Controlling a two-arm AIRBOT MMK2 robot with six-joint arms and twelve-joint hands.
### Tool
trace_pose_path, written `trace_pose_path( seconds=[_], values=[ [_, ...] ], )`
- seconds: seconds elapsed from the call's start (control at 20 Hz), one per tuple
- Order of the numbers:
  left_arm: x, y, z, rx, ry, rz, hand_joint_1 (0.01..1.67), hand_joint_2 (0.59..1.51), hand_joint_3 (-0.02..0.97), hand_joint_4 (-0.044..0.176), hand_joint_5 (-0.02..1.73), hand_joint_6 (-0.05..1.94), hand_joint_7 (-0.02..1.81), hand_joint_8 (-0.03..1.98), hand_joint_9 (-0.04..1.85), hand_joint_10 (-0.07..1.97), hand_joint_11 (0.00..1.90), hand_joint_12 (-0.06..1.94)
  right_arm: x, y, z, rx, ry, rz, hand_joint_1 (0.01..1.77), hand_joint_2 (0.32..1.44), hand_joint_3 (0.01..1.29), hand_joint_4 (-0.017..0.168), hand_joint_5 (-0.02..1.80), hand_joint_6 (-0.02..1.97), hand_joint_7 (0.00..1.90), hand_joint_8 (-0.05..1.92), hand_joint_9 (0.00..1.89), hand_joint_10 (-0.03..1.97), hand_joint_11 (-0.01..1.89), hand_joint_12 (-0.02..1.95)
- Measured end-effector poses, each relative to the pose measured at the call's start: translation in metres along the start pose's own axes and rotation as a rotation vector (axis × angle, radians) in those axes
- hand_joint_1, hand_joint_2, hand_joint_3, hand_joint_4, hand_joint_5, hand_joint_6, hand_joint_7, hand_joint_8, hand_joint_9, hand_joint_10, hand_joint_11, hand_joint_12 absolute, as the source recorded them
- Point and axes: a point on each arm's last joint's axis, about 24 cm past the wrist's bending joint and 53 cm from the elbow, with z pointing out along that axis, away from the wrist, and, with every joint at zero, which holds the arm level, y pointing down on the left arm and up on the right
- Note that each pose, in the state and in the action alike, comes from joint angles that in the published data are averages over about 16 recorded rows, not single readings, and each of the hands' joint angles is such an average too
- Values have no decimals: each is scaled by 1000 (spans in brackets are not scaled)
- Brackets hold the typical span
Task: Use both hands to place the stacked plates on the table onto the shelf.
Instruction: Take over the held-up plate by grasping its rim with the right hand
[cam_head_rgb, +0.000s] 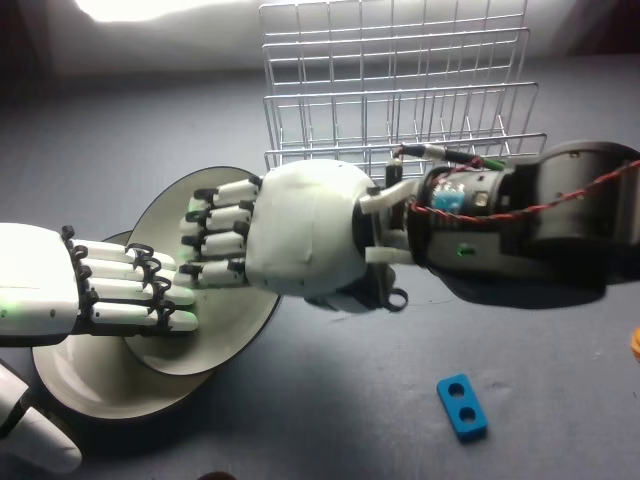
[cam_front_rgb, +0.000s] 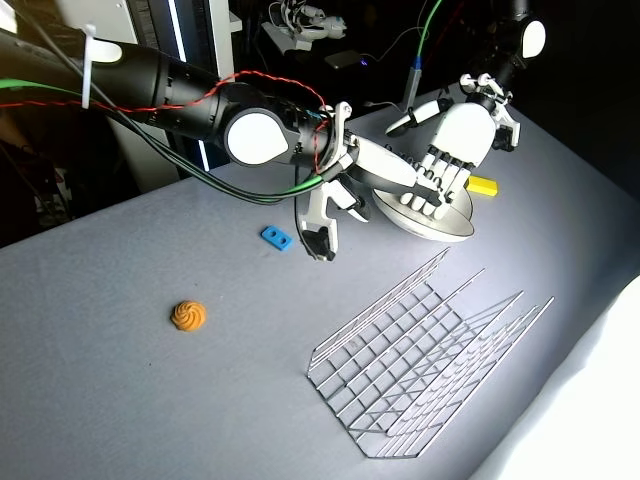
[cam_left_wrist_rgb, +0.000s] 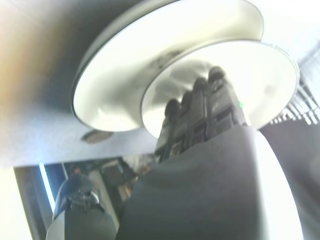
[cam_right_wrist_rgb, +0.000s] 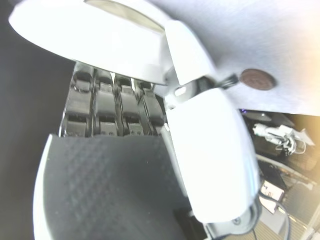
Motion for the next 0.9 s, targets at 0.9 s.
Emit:
trace_pose_path(
  seconds=[0.9],
  values=[
    [-7, 5, -7, -8, -8, -2, 23, 952, 26, 4, 21, 19, -3, -10, 17, 1, 14, 2, -21, -3, 25, -16, -99, 8, 1251, 1023, 22, -6, 670, 424, 728, 334, 756, 449, 565, 1085]
  ],
)
